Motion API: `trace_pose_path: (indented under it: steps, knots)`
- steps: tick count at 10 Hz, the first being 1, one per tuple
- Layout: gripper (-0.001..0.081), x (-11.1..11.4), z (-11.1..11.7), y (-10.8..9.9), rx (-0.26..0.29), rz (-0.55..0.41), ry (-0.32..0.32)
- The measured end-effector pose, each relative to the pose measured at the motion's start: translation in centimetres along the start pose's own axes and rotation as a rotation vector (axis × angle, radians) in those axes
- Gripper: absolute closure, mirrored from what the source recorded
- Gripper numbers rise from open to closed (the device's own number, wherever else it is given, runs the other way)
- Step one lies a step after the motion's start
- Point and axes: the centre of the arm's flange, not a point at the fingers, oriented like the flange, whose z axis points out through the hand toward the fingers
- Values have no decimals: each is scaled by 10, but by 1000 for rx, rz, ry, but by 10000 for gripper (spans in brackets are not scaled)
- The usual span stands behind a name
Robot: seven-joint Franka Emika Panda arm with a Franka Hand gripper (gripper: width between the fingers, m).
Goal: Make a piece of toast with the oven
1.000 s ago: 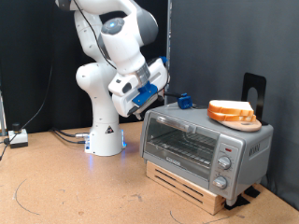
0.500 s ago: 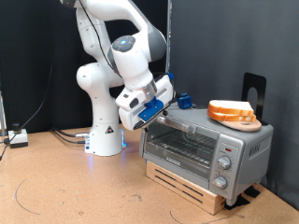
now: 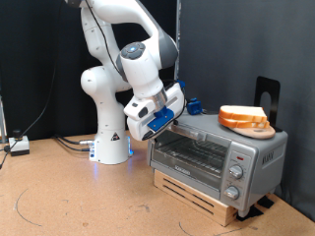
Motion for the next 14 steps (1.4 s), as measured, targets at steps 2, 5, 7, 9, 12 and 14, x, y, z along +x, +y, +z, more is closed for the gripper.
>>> trace_pose_path:
  steps: [2,5,7,9,12,14]
  knots:
    - [-1,7,-3,3,3,22,15]
    - [-1,19,-1,7,-7,47,37]
    - [-1,25,6,10,-24,59,37]
    - [-1,30,9,13,-32,63,38]
    - [-1,35,9,14,-24,67,50]
    - [-1,37,5,12,-8,50,51]
